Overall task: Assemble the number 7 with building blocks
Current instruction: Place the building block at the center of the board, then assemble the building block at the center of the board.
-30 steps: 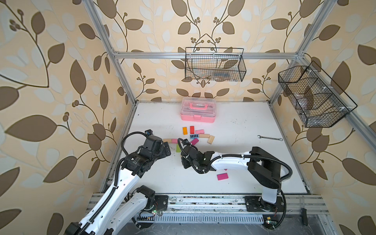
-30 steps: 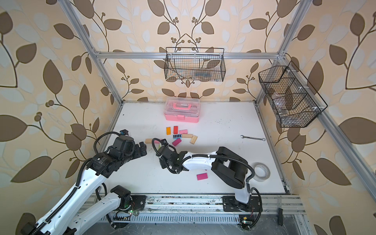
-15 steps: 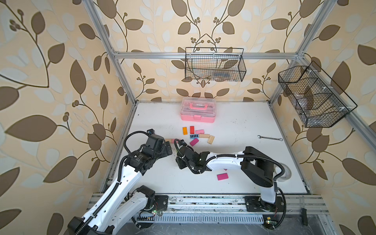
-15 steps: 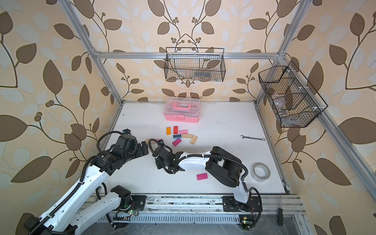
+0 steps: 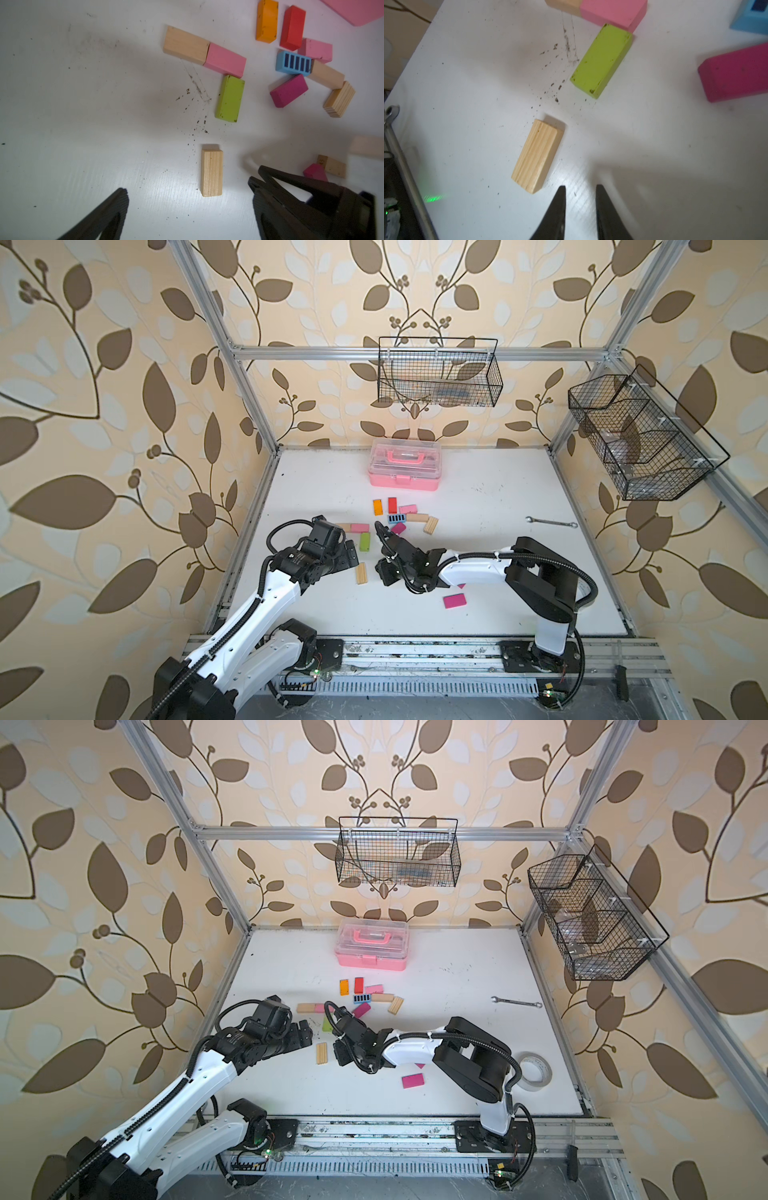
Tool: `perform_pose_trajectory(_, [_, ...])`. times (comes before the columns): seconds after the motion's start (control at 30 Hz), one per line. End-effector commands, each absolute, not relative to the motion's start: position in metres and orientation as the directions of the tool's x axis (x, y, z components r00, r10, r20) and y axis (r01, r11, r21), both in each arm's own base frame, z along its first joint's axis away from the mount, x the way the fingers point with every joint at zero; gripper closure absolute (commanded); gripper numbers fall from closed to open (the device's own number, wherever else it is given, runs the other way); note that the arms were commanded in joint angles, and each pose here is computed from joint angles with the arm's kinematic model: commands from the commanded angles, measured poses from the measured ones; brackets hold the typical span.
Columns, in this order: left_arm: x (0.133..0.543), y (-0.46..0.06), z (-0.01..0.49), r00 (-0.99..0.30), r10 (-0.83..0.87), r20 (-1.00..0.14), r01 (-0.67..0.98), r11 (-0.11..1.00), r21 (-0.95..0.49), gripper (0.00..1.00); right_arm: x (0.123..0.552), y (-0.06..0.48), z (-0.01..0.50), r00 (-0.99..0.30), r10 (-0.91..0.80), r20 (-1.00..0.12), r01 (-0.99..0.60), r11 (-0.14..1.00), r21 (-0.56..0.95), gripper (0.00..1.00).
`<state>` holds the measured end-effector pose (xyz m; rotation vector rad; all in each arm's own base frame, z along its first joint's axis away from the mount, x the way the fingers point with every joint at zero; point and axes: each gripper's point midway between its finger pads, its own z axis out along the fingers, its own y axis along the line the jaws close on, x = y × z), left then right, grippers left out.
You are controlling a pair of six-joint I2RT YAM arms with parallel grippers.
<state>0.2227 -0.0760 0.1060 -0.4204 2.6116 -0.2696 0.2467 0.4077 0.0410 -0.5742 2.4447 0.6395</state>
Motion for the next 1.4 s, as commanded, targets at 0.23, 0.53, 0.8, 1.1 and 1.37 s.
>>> perform_pose_trajectory(0.23, [0.217, -0.107, 0.061, -0.902, -0.342, -0.263, -0.251, 0.912, -0.325, 0.16, 0.273, 0.368, 0.091, -0.688, -0.231, -0.688, -0.558, 0.775, 0.298, 0.69])
perform_pose_trajectory(0.53, [0.217, -0.11, 0.035, -0.955, -0.222, -0.197, -0.187, 0.965, -0.184, 0.23, 0.297, 0.322, 0.124, -0.645, -0.21, -0.735, -0.555, 0.79, 0.261, 0.64])
perform_pose_trajectory(0.8, [0.219, -0.115, 0.033, -0.969, -0.16, -0.189, -0.14, 0.983, -0.114, 0.27, 0.303, 0.298, 0.133, -0.629, -0.163, -0.76, -0.53, 0.805, 0.266, 0.61])
perform_pose_trajectory(1.1, [0.221, -0.127, 0.034, -0.978, -0.114, -0.173, -0.095, 0.989, -0.11, 0.29, 0.305, 0.293, 0.131, -0.632, -0.144, -0.762, -0.523, 0.805, 0.281, 0.61])
perform_pose_trajectory(1.37, [0.22, -0.116, 0.033, -0.977, -0.126, -0.172, -0.119, 0.992, -0.046, 0.43, 0.305, 0.291, 0.133, -0.623, -0.143, -0.769, -0.526, 0.804, 0.276, 0.6])
